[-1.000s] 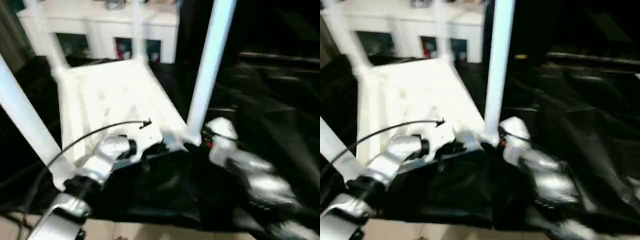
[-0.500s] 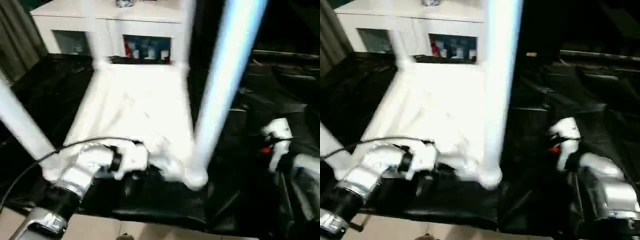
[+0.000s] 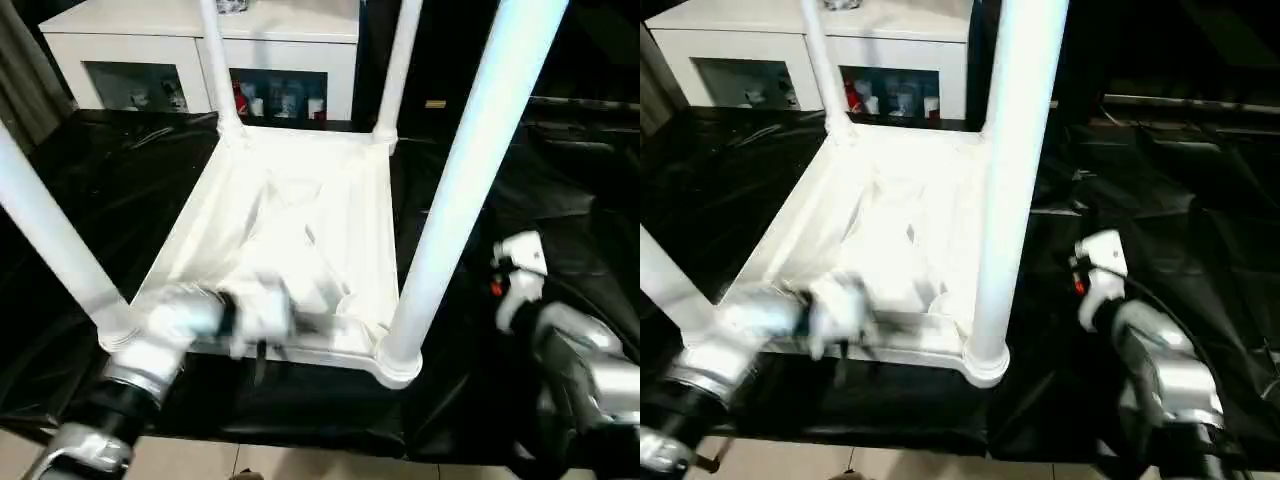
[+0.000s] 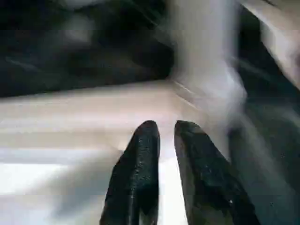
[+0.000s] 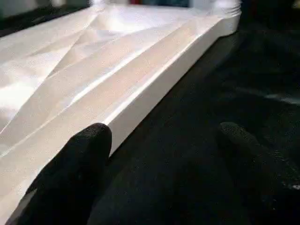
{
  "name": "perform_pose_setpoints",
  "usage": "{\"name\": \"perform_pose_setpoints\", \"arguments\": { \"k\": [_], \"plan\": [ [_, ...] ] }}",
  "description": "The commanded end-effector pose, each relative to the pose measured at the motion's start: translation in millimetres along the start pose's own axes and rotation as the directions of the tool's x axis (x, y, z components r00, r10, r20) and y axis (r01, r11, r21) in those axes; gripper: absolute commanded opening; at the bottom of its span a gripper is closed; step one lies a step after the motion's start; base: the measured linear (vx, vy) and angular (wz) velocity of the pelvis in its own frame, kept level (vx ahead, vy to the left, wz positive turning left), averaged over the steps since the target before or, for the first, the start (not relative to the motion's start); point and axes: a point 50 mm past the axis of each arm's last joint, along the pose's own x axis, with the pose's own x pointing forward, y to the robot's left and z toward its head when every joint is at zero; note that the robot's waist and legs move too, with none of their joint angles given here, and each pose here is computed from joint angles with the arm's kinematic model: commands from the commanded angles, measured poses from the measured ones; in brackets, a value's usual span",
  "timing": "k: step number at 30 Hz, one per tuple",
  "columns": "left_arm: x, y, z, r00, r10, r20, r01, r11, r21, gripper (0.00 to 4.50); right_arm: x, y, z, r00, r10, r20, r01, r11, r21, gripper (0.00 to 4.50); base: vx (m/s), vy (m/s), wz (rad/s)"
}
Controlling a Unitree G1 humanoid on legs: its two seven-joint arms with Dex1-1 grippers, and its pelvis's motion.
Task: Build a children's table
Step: Rotate leg to tighten
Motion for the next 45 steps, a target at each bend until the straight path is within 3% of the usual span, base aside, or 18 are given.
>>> {"name": "perform_pose_setpoints", "arguments": {
  "k": [1, 2, 4, 5, 9, 10, 12, 14, 15, 17, 20, 24, 26, 29, 31, 33, 38, 45],
  "plan": [
    [-10, 8.7, 3.9, 0.991, 0.133, 0.031, -0.131, 0.989, -0.061, 1.15, 0.3, -3.0, 8.6, 0.996, -0.077, 0.044, 0.077, 0.997, 0.0, 3.93, 0.0, 0.0, 0.0],
    [-17, 16.2, 3.0, 0.966, 0.256, 0.02, -0.254, 0.964, -0.086, 1.32, 1.6, -1.3, 9.8, 0.991, -0.125, 0.053, 0.125, 0.992, 0.012, 3.93, 0.0, 0.0, 0.0],
    [-32, 28.3, -7.6, 0.807, 0.588, -0.054, -0.587, 0.79, -0.176, 1.59, 3.6, 9.3, 16.6, 0.976, -0.195, 0.097, 0.197, 0.98, -0.013, 3.93, 0.0, 0.0, 0.0],
    [-32, 28.3, -7.6, 0.807, 0.588, -0.054, -0.587, 0.79, -0.176, 1.59, 3.6, 9.3, 16.6, 0.976, -0.195, 0.097, 0.197, 0.98, -0.013, 3.93, 0.0, 0.0, 0.0],
    [-36, 20.7, -12.3, 0.552, 0.83, -0.08, -0.815, 0.516, -0.265, 1.95, 3.0, 18.2, 14.6, 0.94, -0.324, 0.105, 0.332, 0.941, -0.068, 3.93, 0.0, 0.0, 0.0],
    [-36, 20.7, -12.3, 0.552, 0.83, -0.08, -0.815, 0.516, -0.265, 1.99, 3.0, 18.2, 14.6, 0.94, -0.324, 0.105, 0.332, 0.941, -0.068, 3.93, 0.0, 0.0, 0.0],
    [-37, 11.5, -7.7, 0.481, 0.875, -0.058, -0.862, 0.46, -0.211, 2.14, 0.0, 27.5, 11.0, 0.938, -0.32, 0.13, 0.326, 0.945, -0.02, 4.3, 0.0, 0.0, 0.0],
    [-37, 9.0, -7.6, 0.477, 0.877, -0.058, -0.867, 0.459, -0.195, 2.38, -0.7, 29.5, 10.1, 0.94, -0.311, 0.138, 0.316, 0.949, -0.016, 4.41, 0.0, 0.0, 0.0],
    [-42, 1.7, -11.7, 0.409, 0.909, -0.074, -0.902, 0.391, -0.181, 2.38, -0.6, 36.5, 3.8, 0.944, -0.305, 0.124, 0.31, 0.951, -0.016, 4.41, 0.0, 0.0, 0.0],
    [-44, -1.4, -12.8, 0.388, 0.918, -0.08, -0.911, 0.369, -0.184, 2.6, -0.9, 38.9, 2.4, 0.946, -0.301, 0.118, 0.305, 0.952, -0.011, 4.5, 0.0, 0.0, 0.0],
    [-46, -13.9, -14.9, 0.401, 0.911, -0.096, -0.904, 0.377, -0.2, 2.86, -6.2, 42.8, -1.3, 0.947, -0.299, 0.121, 0.3, 0.954, 0.009, 4.5, 0.0, 0.0, 0.0],
    [-43, -23.0, -17.7, 0.387, 0.913, -0.127, -0.901, 0.345, -0.261, 3.22, -7.0, 50.4, -6.1, 0.957, -0.264, 0.122, 0.258, 0.964, 0.064, 4.5, 0.0, 0.0, 0.0],
    [-44, -22.9, -21.1, 0.372, 0.915, -0.155, -0.909, 0.326, -0.258, 3.3, -4.3, 51.5, -4.2, 0.958, -0.257, 0.125, 0.252, 0.966, 0.056, 4.5, 0.0, 0.0, 0.0],
    [-44, -17.5, -27.2, 0.333, 0.921, -0.205, -0.937, 0.299, -0.178, 3.55, -2.5, 46.1, -2.6, 0.948, -0.297, 0.11, 0.299, 0.954, 0.004, 4.5, 0.0, 0.0, 0.0],
    [-43, -15.2, -28.6, 0.323, 0.921, -0.218, -0.942, 0.29, -0.17, 3.55, -3.8, 44.8, 2.5, 0.946, -0.295, 0.133, 0.293, 0.955, 0.036, 4.5, 0.0, 0.0, 0.0],
    [-42, -14.9, -29.5, 0.345, 0.911, -0.225, -0.936, 0.316, -0.156, 3.55, -4.8, 45.5, 4.8, 0.948, -0.281, 0.149, 0.273, 0.959, 0.071, 4.5, 0.0, 0.0, 0.0],
    [-37, -19.9, -27.3, 0.383, 0.9, -0.211, -0.919, 0.348, -0.183, 3.55, -11.8, 48.5, -0.3, 0.954, -0.255, 0.155, 0.248, 0.967, 0.063, 4.5, 0.0, 0.0, 0.0],
    [-34, -18.1, -24.5, 0.391, 0.9, -0.192, -0.917, 0.362, -0.168, 3.55, -8.1, 51.1, -1.9, 0.956, -0.255, 0.143, 0.249, 0.967, 0.063, 4.5, 0.0, 0.0, 0.0]
  ]
}}
